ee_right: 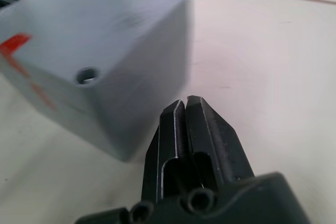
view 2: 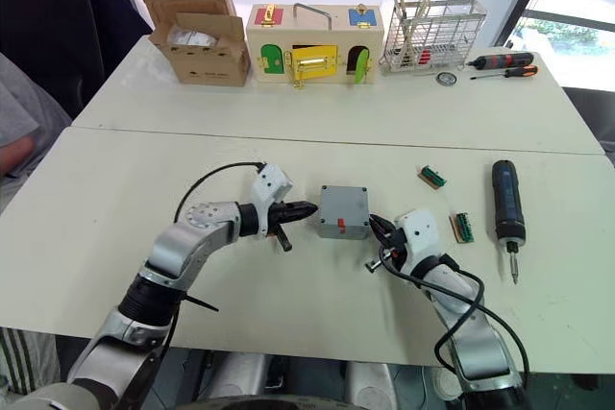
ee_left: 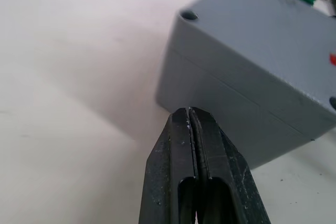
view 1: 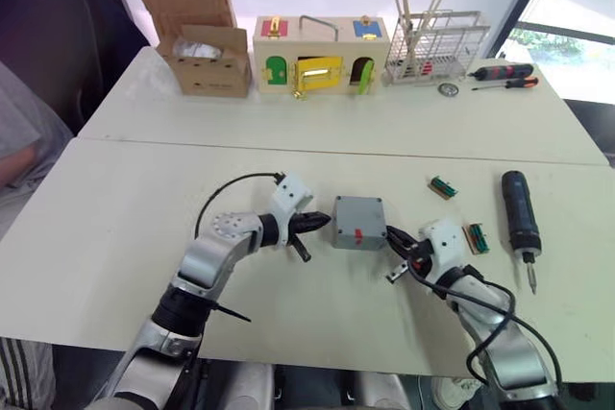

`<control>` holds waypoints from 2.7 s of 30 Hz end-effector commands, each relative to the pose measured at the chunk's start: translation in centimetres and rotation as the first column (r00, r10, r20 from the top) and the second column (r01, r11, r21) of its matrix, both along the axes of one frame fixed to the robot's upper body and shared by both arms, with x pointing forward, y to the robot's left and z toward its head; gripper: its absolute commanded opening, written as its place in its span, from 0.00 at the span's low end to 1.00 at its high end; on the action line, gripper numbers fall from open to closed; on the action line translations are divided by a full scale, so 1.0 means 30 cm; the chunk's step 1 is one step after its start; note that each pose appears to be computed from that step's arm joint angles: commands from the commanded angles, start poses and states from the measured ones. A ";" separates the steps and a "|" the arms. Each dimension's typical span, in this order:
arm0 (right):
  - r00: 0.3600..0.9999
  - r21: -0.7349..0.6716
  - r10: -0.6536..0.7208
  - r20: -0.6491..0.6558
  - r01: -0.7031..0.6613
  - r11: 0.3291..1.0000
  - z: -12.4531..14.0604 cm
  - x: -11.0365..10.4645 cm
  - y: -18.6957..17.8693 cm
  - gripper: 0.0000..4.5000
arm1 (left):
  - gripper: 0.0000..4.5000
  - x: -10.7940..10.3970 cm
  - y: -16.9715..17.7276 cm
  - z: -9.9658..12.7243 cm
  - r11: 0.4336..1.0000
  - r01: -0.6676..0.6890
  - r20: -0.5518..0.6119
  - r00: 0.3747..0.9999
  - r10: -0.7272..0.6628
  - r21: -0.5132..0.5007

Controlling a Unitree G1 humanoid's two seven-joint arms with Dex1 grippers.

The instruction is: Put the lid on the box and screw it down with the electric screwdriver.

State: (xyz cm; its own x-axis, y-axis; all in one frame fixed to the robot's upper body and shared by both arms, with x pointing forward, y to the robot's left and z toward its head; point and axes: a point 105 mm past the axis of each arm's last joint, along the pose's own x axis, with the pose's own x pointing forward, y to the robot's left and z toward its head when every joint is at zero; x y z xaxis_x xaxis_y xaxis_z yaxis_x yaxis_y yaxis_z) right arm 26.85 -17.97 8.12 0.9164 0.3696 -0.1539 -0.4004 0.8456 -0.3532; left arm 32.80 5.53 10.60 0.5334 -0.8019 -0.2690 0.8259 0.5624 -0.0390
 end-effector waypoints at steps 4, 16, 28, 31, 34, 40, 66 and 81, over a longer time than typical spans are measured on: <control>0.969 0.093 -0.234 0.084 0.226 0.970 0.166 -0.092 -0.160 0.02 | 0.00 -0.075 0.058 0.232 0.984 0.111 0.146 0.985 -0.091 -0.141; 0.909 0.173 -0.401 -0.114 0.415 0.893 0.119 -0.160 -0.314 1.00 | 0.00 -0.324 -0.114 0.222 0.837 0.546 0.129 0.833 -0.538 -0.033; 0.888 0.211 -0.424 -0.178 0.455 0.865 0.064 -0.078 -0.358 0.64 | 0.00 -0.311 -0.113 0.181 0.849 0.529 0.119 0.842 -0.526 0.009; 0.890 0.215 -0.419 -0.182 0.451 0.866 0.056 -0.061 -0.361 0.64 | 0.00 -0.306 -0.109 0.183 0.856 0.517 0.122 0.849 -0.514 0.008; 0.894 0.219 -0.407 -0.186 0.442 0.870 0.047 -0.043 -0.355 0.64 | 0.00 -0.302 -0.103 0.183 0.862 0.507 0.123 0.855 -0.504 0.009; 0.895 0.228 -0.405 -0.187 0.440 0.868 0.041 -0.030 -0.350 0.64 | 0.00 -0.305 -0.096 0.182 0.870 0.493 0.118 0.864 -0.490 0.008; 0.889 0.319 -0.456 -0.041 0.444 0.837 0.177 -0.061 -0.350 0.01 | 0.00 -0.279 -0.091 0.179 0.878 0.478 0.114 0.872 -0.476 0.008; 0.982 0.294 0.186 0.015 -0.182 0.938 0.283 0.088 0.071 0.01 | 0.00 -0.165 0.116 0.180 0.992 0.126 0.070 0.990 -0.123 -0.030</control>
State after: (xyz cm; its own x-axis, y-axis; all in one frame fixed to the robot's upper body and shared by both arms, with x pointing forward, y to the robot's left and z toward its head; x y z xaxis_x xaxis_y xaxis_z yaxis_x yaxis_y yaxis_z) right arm 29.69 -16.99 16.41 0.8689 0.4941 -0.0299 -0.4946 0.8638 -0.0957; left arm 28.33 9.22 14.75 0.4467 -0.8622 -0.2390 0.8834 0.4674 -0.0348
